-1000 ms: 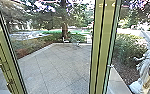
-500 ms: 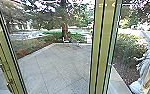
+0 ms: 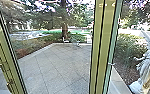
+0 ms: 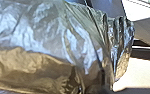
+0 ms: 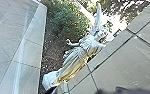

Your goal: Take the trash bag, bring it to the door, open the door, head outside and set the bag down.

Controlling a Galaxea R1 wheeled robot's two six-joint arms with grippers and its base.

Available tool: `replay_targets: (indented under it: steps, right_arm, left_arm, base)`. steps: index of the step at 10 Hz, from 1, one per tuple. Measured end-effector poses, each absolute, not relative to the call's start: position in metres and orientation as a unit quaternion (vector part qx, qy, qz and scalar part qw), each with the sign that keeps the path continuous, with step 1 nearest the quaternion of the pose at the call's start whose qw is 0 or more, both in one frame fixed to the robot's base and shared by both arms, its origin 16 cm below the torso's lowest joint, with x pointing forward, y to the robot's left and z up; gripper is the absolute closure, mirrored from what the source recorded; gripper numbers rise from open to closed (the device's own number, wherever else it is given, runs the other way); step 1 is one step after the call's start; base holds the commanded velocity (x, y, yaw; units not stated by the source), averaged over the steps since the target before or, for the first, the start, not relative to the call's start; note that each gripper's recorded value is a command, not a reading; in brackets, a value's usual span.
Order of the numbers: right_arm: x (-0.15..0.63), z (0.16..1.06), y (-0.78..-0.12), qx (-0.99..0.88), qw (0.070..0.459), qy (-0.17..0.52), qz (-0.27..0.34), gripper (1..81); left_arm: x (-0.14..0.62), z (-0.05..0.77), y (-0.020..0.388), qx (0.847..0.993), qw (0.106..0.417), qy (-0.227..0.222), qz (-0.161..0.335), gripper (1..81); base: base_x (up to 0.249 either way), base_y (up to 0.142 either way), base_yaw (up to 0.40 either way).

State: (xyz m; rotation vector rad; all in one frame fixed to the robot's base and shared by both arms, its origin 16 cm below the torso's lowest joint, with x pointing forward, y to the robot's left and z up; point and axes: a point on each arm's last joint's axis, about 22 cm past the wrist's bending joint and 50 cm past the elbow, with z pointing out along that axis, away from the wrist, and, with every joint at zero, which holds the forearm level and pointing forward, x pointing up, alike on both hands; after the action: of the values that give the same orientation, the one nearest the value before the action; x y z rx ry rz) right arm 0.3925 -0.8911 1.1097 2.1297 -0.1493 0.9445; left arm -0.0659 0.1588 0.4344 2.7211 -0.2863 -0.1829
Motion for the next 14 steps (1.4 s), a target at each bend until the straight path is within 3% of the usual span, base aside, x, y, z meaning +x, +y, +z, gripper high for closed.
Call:
replay_targets:
  steps: [5, 14]
  right_arm:
    - [0.317, 1.116, -0.937, 0.832, 0.424, -0.099, 0.345, 1.0]
    - [0.341, 1.129, -0.953, 0.804, 0.494, -0.07, 0.325, 1.0]
  left_arm:
    - [-0.06, 0.434, 0.164, 0.971, 0.194, -0.122, -0.068, 81.1]
    - [-0.064, 0.435, 0.164, 0.971, 0.194, -0.12, -0.071, 81.1]
  base:
    - [0.0, 0.0, 0.0]
    - [0.0, 0.0, 0.0]
